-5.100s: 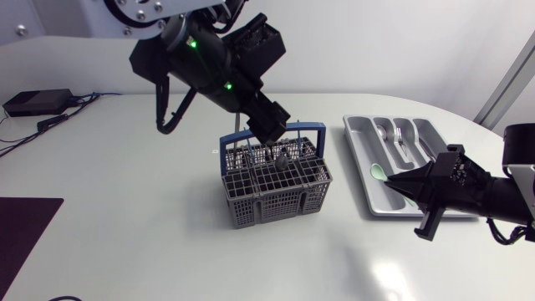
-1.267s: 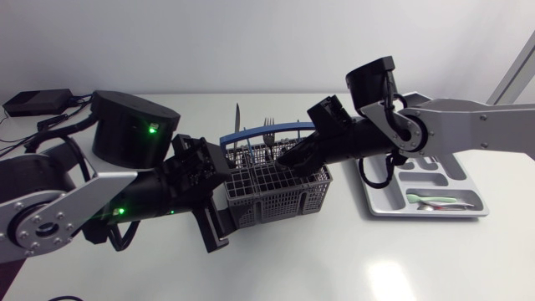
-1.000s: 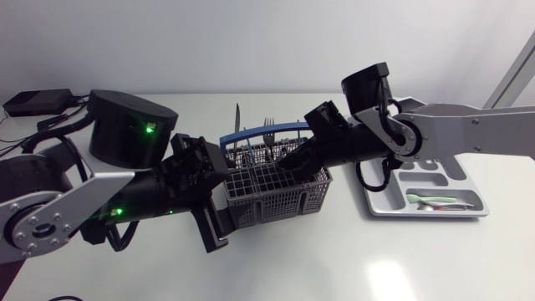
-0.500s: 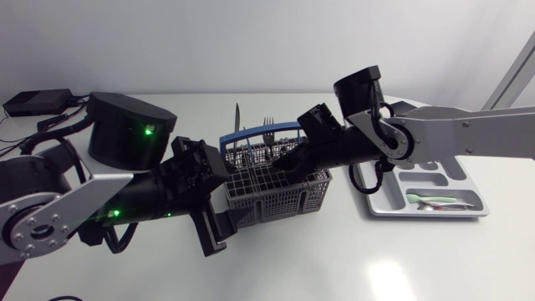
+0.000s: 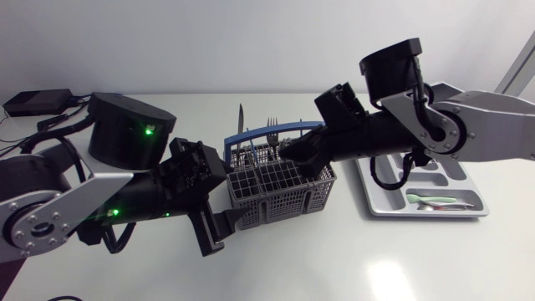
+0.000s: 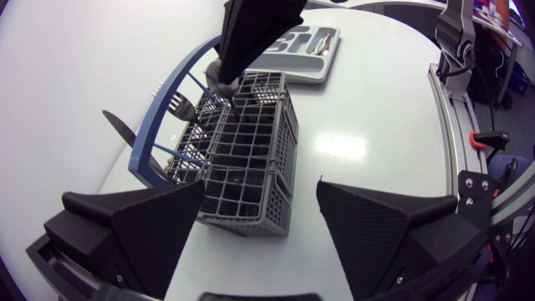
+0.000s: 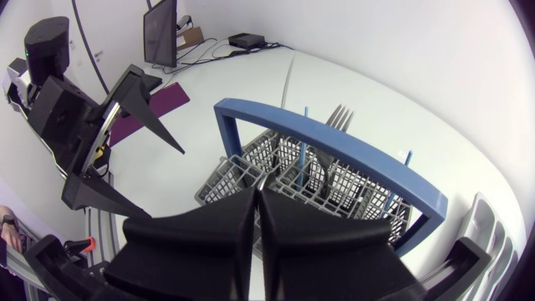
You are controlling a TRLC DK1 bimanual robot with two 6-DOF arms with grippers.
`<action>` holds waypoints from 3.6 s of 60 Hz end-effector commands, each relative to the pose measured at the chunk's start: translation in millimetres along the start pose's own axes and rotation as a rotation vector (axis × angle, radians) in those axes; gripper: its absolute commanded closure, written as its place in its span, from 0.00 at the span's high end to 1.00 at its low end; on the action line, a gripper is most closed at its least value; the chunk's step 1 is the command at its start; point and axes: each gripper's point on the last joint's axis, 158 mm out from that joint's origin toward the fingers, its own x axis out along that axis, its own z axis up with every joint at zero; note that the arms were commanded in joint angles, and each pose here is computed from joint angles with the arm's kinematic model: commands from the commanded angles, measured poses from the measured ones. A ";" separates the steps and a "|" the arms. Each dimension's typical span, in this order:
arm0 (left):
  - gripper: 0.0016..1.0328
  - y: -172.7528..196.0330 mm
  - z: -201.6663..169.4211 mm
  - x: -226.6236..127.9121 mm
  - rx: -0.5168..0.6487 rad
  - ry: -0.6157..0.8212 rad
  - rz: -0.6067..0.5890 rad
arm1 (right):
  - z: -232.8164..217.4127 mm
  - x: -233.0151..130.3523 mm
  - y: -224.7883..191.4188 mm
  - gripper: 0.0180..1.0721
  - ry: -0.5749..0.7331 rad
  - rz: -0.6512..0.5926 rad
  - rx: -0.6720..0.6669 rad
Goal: Unload the cutlery basket into the drawer organizer.
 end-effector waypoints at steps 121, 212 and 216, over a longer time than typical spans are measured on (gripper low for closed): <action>0.90 5.8 -8.8 -15.6 -0.008 0.070 0.007 | -232.6 -214.0 -200.8 0.06 0.392 -0.718 0.277; 0.89 169.8 -51.2 -5.3 -0.355 0.032 0.203 | -110.7 -99.8 -34.3 0.65 0.211 -0.323 -0.048; 0.88 172.1 -53.2 2.9 -0.368 0.027 0.173 | -112.7 -90.2 -25.6 0.62 0.225 -0.275 -0.045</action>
